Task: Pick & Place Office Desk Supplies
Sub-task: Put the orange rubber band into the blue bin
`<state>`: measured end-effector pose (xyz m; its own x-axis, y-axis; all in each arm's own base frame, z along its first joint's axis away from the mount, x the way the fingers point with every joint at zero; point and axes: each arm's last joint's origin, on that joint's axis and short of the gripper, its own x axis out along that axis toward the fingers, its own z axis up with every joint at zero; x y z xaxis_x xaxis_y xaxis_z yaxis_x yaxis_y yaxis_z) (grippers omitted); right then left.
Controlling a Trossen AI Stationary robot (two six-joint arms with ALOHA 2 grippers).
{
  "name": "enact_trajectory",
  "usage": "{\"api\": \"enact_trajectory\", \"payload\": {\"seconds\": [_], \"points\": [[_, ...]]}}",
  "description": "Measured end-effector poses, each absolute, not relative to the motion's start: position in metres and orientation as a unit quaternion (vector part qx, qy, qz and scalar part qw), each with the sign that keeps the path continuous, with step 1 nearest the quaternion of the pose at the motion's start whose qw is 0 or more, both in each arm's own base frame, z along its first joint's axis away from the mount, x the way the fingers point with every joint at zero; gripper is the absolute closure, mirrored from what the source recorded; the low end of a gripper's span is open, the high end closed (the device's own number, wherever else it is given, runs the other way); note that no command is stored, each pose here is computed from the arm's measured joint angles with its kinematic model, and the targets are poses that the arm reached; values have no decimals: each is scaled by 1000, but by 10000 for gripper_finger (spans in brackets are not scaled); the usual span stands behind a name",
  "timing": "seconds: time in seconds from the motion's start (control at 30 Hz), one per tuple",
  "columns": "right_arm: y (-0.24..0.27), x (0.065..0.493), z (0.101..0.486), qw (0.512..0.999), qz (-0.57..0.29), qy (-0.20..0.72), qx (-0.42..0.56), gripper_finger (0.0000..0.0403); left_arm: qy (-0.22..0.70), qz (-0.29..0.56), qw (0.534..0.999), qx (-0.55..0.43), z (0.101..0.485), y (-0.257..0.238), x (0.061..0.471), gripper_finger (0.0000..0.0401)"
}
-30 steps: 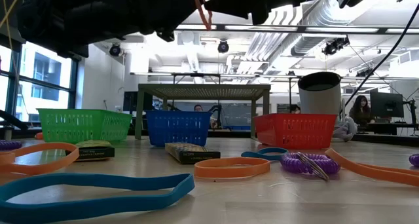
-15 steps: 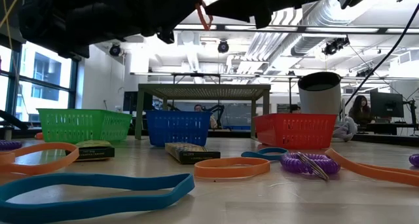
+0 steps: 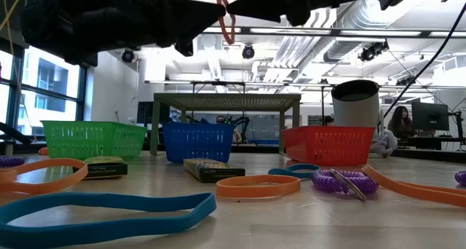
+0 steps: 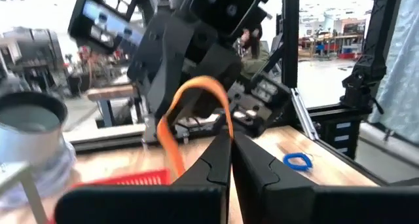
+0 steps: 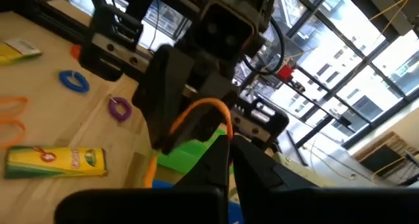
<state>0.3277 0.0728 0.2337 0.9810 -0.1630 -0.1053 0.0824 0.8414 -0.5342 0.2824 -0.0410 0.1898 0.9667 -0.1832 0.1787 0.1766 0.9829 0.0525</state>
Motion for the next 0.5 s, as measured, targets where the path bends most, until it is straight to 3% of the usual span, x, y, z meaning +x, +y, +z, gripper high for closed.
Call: {"api": "enact_trajectory", "payload": {"seconds": [0.13, 0.37, 0.5], "points": [[76, 327, 234, 966, -74, 73, -239, 352, -79, -91, 993, -8, 188, -39, 283, 400], [86, 323, 234, 969, -97, 74, -214, 235, -46, -74, 995, -43, 185, -28, 284, 400], [97, 319, 234, 966, -117, 75, -216, 189, -10, -70, 996, -44, 192, -26, 280, 401]]}}
